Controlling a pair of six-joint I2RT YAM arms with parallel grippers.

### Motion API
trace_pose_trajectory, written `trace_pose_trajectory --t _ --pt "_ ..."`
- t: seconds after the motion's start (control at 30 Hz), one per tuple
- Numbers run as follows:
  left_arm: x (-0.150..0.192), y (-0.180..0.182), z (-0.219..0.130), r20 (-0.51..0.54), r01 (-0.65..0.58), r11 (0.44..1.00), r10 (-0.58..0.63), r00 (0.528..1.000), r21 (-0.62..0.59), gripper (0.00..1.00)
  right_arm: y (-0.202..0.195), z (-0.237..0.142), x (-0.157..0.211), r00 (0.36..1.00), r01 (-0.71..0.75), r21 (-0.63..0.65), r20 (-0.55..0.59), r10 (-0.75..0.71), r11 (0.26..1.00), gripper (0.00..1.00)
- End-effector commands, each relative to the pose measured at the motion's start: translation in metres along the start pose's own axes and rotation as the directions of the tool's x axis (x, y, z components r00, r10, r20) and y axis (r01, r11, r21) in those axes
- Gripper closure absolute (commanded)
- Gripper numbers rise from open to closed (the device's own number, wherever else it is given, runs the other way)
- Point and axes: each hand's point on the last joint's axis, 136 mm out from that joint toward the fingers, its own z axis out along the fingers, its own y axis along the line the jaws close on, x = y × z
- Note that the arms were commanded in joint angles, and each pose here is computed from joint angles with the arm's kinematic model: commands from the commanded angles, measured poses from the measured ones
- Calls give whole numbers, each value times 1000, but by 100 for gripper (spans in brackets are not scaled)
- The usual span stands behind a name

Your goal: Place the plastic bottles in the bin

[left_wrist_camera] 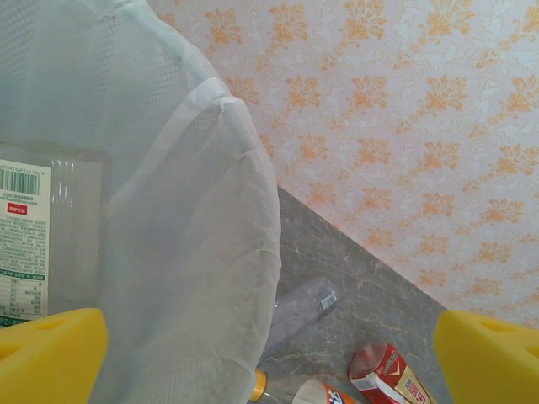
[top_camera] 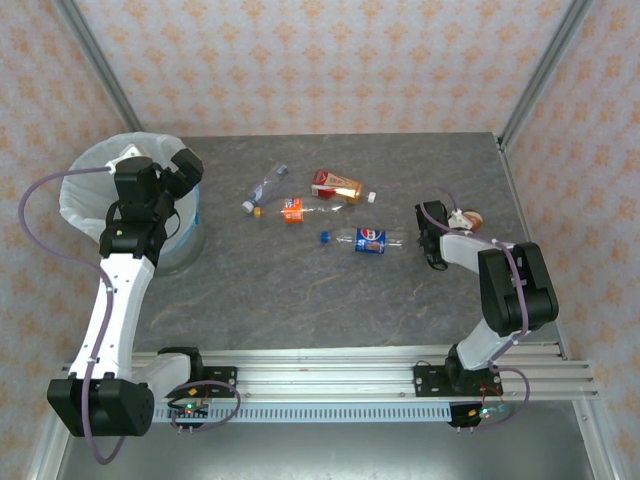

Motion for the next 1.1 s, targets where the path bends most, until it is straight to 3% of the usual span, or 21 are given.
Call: trace_pose_trajectory --t 0.0,0.17,0.23,0.3,0.33,0.53,0.67,0.8,1.07 --pt "11 15 -3 -22 26 998 -27 999 -61 0 -8 2 -5 999 -17 29 38 16 999 66" --pt "11 13 -2 -26 22 998 -24 999 -51 0 -14 -1 -3 998 -28 22 48 27 999 73" --pt "13 7 -2 -38 -3 1000 3 999 -19 0 -16 -3 -4 997 -38 7 62 38 999 81" --pt "16 0 -1 -56 -32 999 33 998 23 0 -17 -7 -5 996 -41 -15 75 42 999 98" --pt "16 -2 -1 -60 -41 998 43 997 38 0 -18 -10 -6 996 -44 -23 82 46 999 100" --pt "24 -12 0 -103 -46 994 56 993 96 0 -17 -29 -15 992 -26 -83 123 36 996 100" --pt "28 -18 2 -132 -30 992 47 990 124 0 -4 -46 -19 989 1 -214 148 31 977 100" --pt "32 -22 6 -164 18 991 4 986 134 0 15 -69 -23 985 28 -377 168 39 926 100" --pt "42 -49 1 -233 53 958 15 972 281 0 55 -117 -18 986 105 -617 169 2 780 100"
